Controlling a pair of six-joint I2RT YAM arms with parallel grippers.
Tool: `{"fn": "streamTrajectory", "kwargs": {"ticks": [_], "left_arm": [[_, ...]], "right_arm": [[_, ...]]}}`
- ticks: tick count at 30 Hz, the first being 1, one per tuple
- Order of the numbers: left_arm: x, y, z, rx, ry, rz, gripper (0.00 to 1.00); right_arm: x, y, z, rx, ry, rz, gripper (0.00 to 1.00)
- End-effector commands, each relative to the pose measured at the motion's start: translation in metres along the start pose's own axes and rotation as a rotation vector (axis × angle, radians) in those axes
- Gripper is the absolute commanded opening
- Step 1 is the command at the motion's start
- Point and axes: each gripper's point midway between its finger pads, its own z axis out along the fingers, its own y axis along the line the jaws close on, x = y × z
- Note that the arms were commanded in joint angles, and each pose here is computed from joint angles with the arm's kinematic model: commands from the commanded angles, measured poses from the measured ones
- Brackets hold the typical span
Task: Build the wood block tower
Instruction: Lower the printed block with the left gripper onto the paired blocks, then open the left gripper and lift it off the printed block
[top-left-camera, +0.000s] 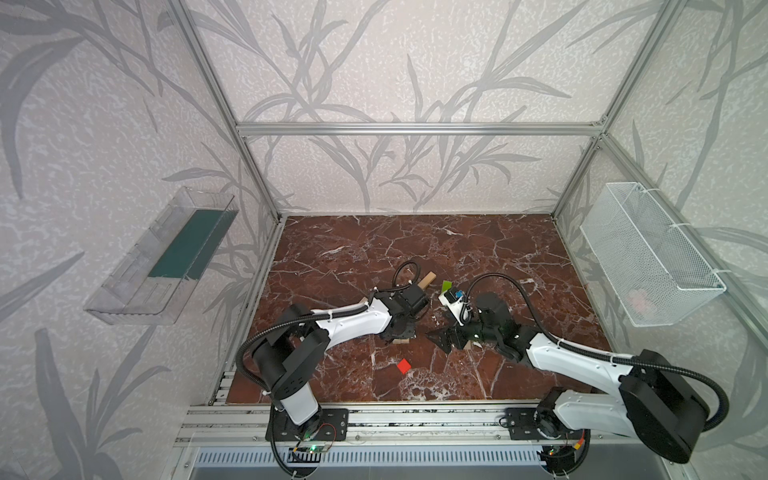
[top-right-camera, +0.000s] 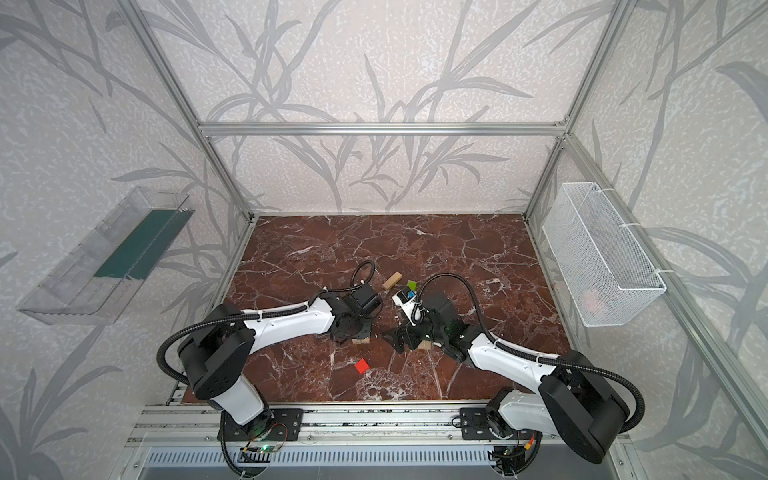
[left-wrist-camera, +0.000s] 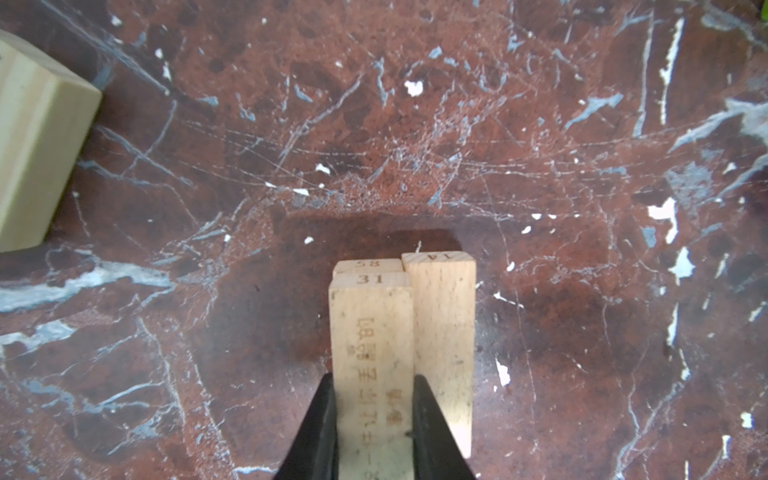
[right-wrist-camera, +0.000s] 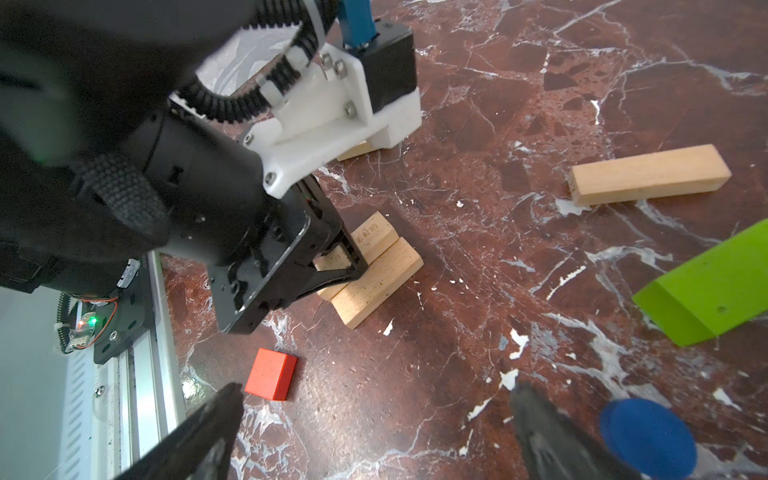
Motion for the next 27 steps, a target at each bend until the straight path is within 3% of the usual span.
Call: {"fn": "streamTrajectory", "kwargs": {"ticks": [1, 10, 27], "left_arm": [[-0.0046, 0.0033, -0.0052, -0.026, -0.019, -0.011, 0.27], [-0.0068, 0.007, -0.0106, -0.035, -0.035, -0.015, 0.36], [-0.0076, 0.0017, -0.012, -0.004, -0.038, -0.016, 0.32]], "right_arm": [[-0.0136, 0.0006, -0.0023, 0.005, -0.033, -0.007, 0.99], [-0.0139, 0.0005, -0.0025, 0.005, -0.034, -0.005, 0.99], [-0.0143, -0.0003, -0.0029, 0.011, -0.034, -0.004, 0.99]]}}
